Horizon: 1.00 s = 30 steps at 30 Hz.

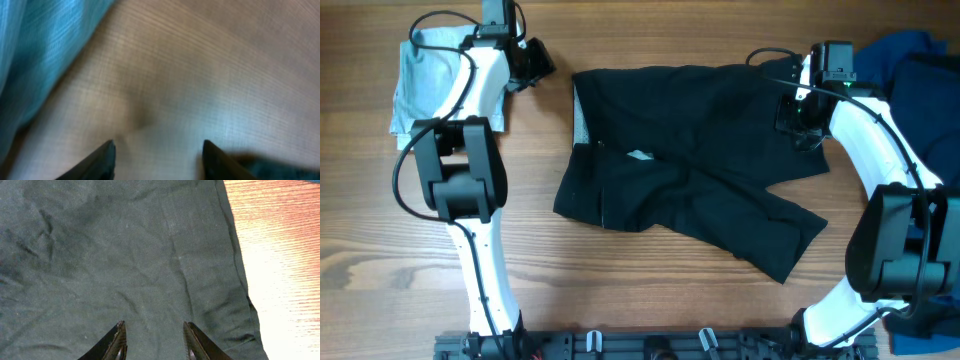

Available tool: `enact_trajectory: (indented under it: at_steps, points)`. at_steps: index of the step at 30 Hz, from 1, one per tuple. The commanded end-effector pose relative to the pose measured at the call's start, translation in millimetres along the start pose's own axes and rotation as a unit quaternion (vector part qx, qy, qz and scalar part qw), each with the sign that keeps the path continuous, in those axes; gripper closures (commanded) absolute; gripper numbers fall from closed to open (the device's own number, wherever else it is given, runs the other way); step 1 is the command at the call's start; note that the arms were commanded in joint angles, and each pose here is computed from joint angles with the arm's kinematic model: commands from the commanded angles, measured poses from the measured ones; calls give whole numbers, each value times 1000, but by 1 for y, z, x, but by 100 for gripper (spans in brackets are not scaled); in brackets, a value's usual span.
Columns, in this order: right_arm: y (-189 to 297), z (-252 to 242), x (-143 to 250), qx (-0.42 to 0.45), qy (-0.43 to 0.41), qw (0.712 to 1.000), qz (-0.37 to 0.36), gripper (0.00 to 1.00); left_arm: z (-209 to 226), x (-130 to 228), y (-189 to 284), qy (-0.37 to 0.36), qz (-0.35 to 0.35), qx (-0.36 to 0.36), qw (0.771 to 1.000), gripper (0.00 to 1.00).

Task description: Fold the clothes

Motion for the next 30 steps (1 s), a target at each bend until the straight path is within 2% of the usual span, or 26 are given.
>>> enact_trajectory:
  at_steps: [1, 4, 9, 16, 18, 19, 22, 27, 29, 30]
  points:
    - [-6, 4, 8, -6, -7, 1000, 15, 62, -24, 18, 14, -17, 36, 3, 999, 49]
    - [-6, 4, 8, -6, -11, 1000, 15, 61, -38, 42, -1, -30, 69, 2, 997, 46]
    - [-6, 3, 9, -5, -11, 1000, 17, 61, -52, 54, -17, -49, 76, 0, 996, 36]
    - [-6, 3, 10, -4, -11, 1000, 20, 60, -53, 59, -29, -56, 75, -11, 996, 41]
    - [-6, 3, 10, -4, -11, 1000, 19, 59, -52, 62, -33, -55, 79, -12, 995, 49]
    - [-6, 3, 10, -4, -11, 1000, 19, 59, -51, 63, -35, -55, 81, -13, 995, 61]
    - [-6, 3, 10, -4, -11, 1000, 19, 59, -48, 70, -44, -54, 92, -16, 994, 82]
    - [-6, 3, 10, -4, -11, 1000, 19, 59, -43, 81, -57, -52, 107, -20, 993, 83]
    - [-6, 3, 10, -4, -11, 1000, 20, 59, -44, 78, -57, -53, 101, -20, 993, 96]
    - [-6, 3, 10, -4, -11, 1000, 19, 59, -45, 74, -58, -55, 94, -18, 994, 96]
Point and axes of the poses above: each gripper's point midway between its finger pads, its own y axis back along the fingers, its own z axis along the line the jaws close on, x = y × z, the point moved 1 cm from there along y, back along the fingers, and after that the axes turned 14 degrees about -y, right-handed, at the moved point
